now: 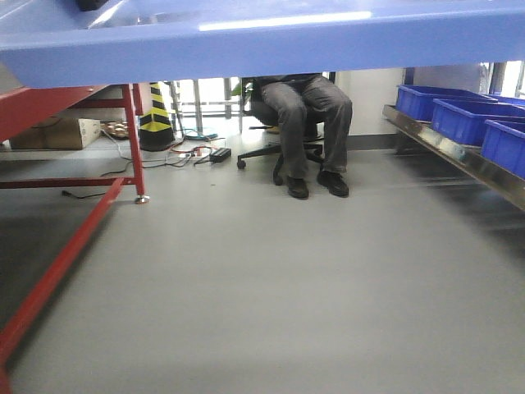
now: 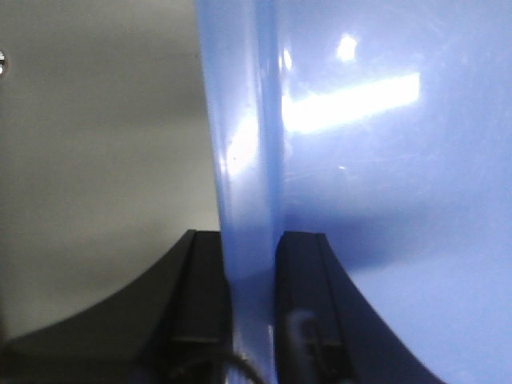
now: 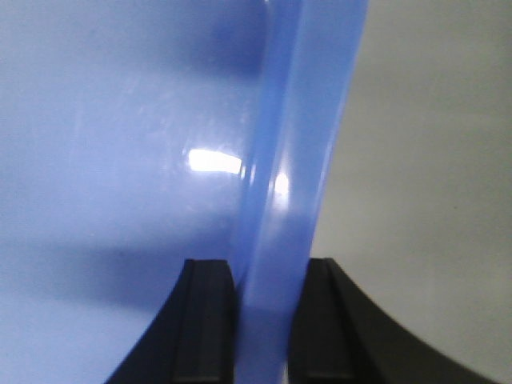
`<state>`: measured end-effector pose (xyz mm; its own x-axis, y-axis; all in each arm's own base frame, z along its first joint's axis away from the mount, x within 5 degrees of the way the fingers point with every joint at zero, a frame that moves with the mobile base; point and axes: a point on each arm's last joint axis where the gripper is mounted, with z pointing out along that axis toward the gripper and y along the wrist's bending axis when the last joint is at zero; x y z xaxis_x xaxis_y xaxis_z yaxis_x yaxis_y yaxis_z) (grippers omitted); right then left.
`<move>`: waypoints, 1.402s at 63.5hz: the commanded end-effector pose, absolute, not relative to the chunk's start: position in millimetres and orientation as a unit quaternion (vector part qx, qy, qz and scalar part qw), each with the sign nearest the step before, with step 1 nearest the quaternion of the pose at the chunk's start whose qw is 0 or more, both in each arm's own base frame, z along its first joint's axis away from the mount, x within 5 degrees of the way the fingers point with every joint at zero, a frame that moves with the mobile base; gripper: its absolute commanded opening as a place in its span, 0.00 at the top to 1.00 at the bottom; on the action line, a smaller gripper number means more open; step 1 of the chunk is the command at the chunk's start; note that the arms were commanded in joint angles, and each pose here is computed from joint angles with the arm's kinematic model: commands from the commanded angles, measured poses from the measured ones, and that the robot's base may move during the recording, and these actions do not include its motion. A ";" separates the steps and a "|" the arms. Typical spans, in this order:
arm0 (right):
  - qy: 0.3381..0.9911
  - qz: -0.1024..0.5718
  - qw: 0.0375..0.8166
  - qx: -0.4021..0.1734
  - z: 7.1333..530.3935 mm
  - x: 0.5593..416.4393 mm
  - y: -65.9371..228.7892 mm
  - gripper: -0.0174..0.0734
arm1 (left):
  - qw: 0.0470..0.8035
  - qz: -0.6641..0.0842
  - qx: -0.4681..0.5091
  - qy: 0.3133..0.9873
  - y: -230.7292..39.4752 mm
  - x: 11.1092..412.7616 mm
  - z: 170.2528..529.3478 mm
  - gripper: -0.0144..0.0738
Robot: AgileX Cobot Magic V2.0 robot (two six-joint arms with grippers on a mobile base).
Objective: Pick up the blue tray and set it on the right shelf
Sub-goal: 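Drive away from the table carrying the tray in both grippers, then drive up to the steel shelf rack holding the tray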
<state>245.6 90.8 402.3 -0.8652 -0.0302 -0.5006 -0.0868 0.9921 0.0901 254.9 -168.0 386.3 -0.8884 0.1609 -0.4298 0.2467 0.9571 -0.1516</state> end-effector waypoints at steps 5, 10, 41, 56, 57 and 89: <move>0.957 0.067 0.279 -0.046 418.3 235.1 88.8 0.77 | 0.195 -0.105 0.133 0.966 -164.5 237.1 400.8 0.89; 0.957 0.067 0.278 -0.046 418.3 235.1 88.8 0.77 | 0.195 -0.105 0.133 0.966 -164.5 237.1 400.8 0.89; 0.957 0.067 0.279 -0.046 418.4 235.2 88.8 0.77 | 0.195 -0.105 0.133 0.966 -164.5 237.1 400.8 0.89; 0.957 0.067 0.278 -0.046 418.3 235.1 88.8 0.77 | 0.195 -0.105 0.133 0.966 -164.5 237.1 400.8 0.89; 0.957 0.067 0.278 -0.046 418.3 235.1 88.8 0.77 | 0.195 -0.105 0.133 0.966 -164.5 237.1 400.8 0.89; 0.957 0.067 0.278 -0.046 418.3 235.1 88.8 0.77 | 0.195 -0.105 0.133 0.966 -164.5 237.1 400.8 0.89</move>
